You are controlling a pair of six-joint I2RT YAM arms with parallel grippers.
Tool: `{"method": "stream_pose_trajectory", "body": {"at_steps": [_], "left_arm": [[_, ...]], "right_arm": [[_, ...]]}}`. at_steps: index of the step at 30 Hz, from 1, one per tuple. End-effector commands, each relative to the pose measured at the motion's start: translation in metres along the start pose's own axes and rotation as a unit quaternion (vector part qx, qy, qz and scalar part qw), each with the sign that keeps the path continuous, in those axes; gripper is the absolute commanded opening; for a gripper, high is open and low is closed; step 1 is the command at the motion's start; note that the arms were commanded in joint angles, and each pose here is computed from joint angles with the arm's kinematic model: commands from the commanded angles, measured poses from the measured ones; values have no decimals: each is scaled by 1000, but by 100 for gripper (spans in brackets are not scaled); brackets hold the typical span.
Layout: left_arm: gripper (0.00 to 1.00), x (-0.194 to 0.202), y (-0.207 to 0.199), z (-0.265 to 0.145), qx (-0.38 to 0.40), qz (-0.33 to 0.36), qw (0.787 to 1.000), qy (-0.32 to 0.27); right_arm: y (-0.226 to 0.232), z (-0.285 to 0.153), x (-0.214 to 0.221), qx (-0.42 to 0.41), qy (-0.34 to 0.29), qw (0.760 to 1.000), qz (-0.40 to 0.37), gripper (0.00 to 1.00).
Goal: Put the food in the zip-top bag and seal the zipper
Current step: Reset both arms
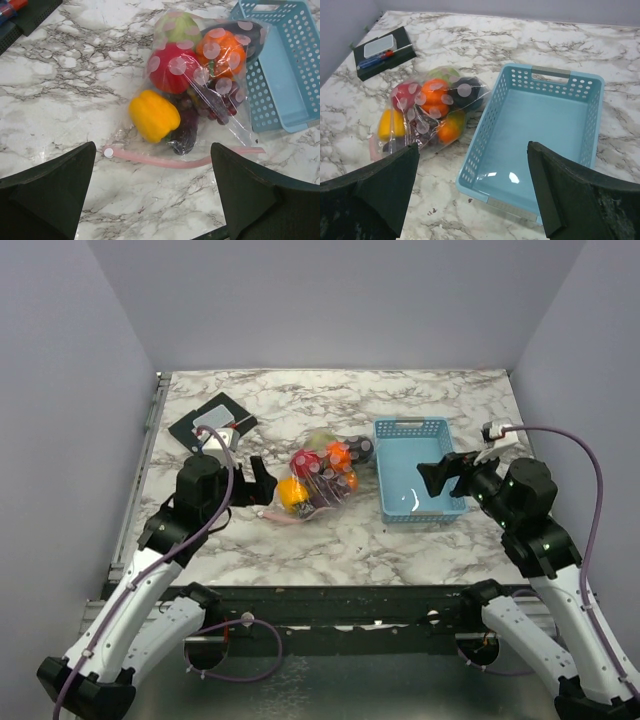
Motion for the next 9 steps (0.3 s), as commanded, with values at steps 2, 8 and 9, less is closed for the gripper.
{"method": "stream_pose_trajectory", "body": {"at_steps": [2, 8, 9], "left_arm": [[99, -3, 7, -15, -10, -11, 998, -62], [99, -7, 7, -21, -6, -5, 997, -81], [99, -8, 8, -22, -9, -7, 996, -87]], "right_arm": [[3, -10, 2, -26, -44, 998, -23, 95], [2, -14, 11, -27, -47, 998, -28, 95], [1, -14, 11, -26, -47, 998, -30, 95]]}}
Point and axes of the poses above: each gripper's point midway between its finger pads, its own z axis out along the fingers, its own y axis along the line the jaws close on, x = y × z, the point moved 5 cm from there along -z, back along the fingers, and after that the axes turned 2 degrees about z, right-handed, at the moved point
